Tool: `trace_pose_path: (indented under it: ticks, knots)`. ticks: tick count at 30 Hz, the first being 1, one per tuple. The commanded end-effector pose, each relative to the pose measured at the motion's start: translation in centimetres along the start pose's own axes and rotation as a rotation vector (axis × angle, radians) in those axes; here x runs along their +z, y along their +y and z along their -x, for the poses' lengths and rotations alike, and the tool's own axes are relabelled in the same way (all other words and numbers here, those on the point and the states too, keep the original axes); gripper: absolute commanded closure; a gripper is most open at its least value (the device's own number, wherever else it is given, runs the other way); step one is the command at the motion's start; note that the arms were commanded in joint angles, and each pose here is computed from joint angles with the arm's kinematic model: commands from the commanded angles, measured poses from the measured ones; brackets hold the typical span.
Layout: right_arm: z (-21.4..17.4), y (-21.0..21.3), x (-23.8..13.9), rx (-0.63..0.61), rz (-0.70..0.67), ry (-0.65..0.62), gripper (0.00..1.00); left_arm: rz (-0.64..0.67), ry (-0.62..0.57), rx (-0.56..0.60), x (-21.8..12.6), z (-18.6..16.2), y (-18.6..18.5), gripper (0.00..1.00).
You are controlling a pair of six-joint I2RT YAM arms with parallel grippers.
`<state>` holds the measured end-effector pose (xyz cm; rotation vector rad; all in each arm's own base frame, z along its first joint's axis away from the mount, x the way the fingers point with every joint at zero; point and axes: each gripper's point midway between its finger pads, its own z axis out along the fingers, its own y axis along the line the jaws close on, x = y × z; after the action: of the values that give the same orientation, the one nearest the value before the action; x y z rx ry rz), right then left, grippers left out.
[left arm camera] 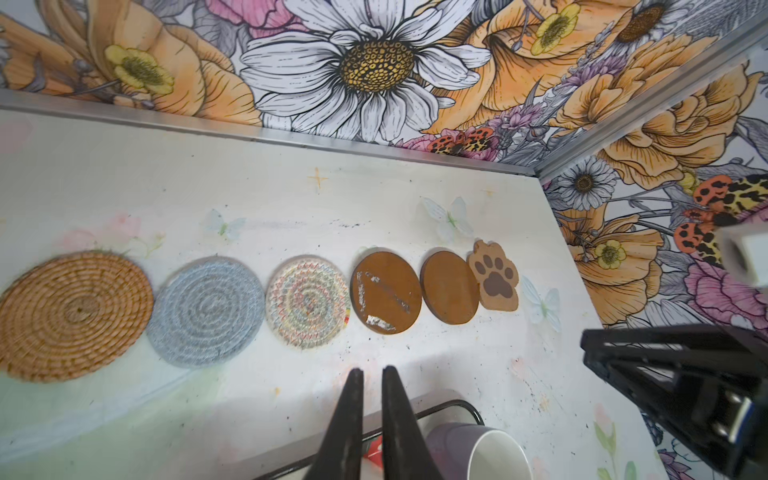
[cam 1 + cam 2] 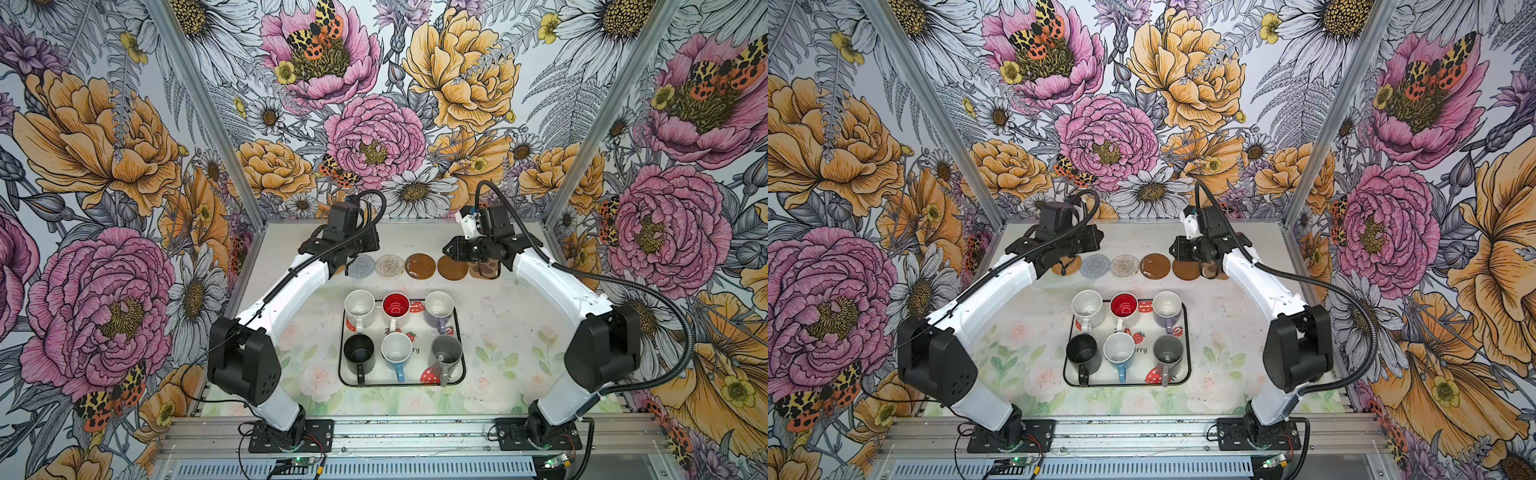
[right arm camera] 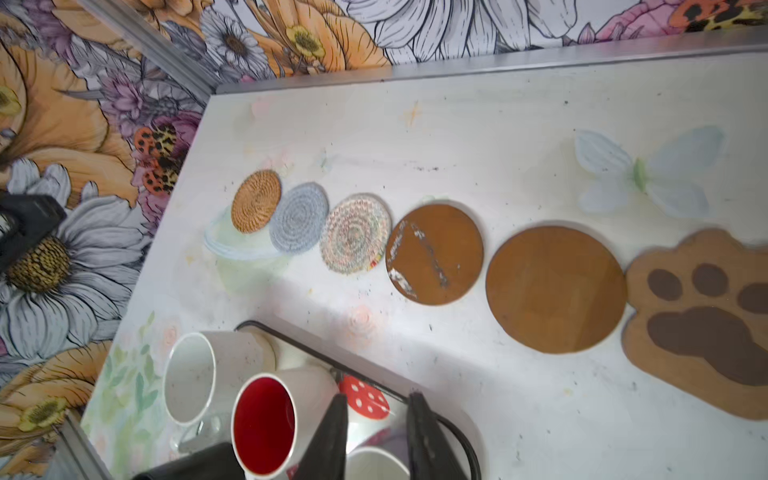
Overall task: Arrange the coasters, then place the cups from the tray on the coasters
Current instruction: 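Swing both grippers back over the mug tray, pointing down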
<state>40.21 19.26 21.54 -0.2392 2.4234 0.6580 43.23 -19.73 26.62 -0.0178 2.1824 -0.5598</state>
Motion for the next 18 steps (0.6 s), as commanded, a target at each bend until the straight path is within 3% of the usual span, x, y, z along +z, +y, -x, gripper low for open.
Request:
trace_pose_path:
  ticks: [1,8,13,18]
  knots:
    - [-2.5,-0.2,-2.4,-0.024,-0.095,-0.030,0.66,0.054,-0.153,-0.004,-2.5,1.2,0.5,0.83]
    - [-8.9,1.5,-4.7,-0.037,-0.128,-0.001,0.58,0.024,-0.203,0.009,-4.3,-1.9,0.4,0.70]
    - [-12.3,1.8,-3.8,-0.032,-0.141,0.073,0.52,0.014,-0.201,0.011,-3.8,-3.1,0.5,0.60]
    - [-14.5,2.3,-2.7,-0.027,-0.142,0.130,0.52,0.011,-0.190,0.008,-3.3,-3.5,0.6,0.57]
